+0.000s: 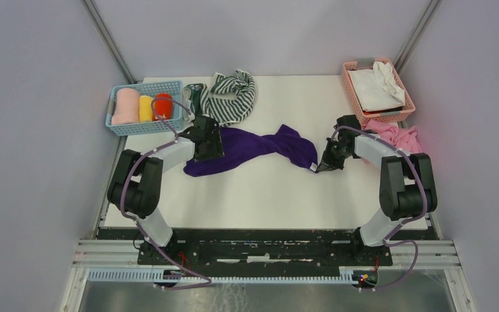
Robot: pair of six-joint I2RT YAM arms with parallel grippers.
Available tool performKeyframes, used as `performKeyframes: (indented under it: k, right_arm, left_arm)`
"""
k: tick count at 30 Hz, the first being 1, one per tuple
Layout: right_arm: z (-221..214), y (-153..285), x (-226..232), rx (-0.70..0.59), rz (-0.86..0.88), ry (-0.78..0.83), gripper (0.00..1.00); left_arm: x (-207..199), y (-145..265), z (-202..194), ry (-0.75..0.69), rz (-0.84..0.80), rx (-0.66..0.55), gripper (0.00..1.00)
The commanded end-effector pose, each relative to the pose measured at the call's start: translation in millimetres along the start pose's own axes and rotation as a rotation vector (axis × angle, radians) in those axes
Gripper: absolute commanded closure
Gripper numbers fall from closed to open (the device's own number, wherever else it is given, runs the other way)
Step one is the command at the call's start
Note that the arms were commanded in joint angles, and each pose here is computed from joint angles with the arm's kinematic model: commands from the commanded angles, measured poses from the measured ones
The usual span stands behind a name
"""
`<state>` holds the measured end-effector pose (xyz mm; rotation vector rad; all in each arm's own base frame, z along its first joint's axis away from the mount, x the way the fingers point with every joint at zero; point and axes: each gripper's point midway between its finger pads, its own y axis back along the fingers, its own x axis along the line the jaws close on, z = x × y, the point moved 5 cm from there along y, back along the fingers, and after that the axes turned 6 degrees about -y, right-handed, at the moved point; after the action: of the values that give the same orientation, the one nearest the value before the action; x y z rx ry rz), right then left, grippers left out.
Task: Roll the towels
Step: Flatten out the towel at the center of the board.
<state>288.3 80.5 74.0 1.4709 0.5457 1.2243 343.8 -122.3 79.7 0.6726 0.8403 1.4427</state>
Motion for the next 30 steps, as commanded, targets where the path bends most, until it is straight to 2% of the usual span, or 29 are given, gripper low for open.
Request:
performKeyframes:
  k: [1, 6, 9, 12, 17, 21, 30]
  right_arm:
    - [7.3, 12.7, 6.3, -0.053, 0.022, 0.032, 0.99]
    - [2.6, 16.5, 3.6, -0.049, 0.011, 0.033, 0.99]
    - [-0.8, 16.3, 1.1, -0.034, -0.001, 0.035, 0.99]
    - [-3.8, 16.7, 0.9, -0.020, 0.004, 0.040, 0.99]
    - [-4.7, 18.4, 8.9, -0.009, 0.037, 0.065, 0.99]
    - [-5.8, 19.6, 12.9, -0.013, 0.040, 0.094, 1.00]
    - [-7.5, 21.9, 14.9, -0.014, 0.045, 0.116, 0.99]
  left_arm:
    - [7.6, 3.1, -25.4, 0.069, -0.006, 0.024, 0.30]
    - [28.4, 26.9, -84.5, 0.145, 0.022, 0.126, 0.30]
    - [35.2, 53.0, -100.5, 0.207, 0.003, 0.110, 0.31]
    - [34.7, 76.4, -100.5, 0.247, -0.038, 0.077, 0.31]
    - [36.9, 100.4, -57.1, 0.199, -0.001, -0.045, 0.28]
    - [40.3, 94.4, -12.8, 0.088, 0.060, -0.093, 0.29]
    - [40.1, 34.0, 46.0, -0.277, 0.026, 0.042, 0.34]
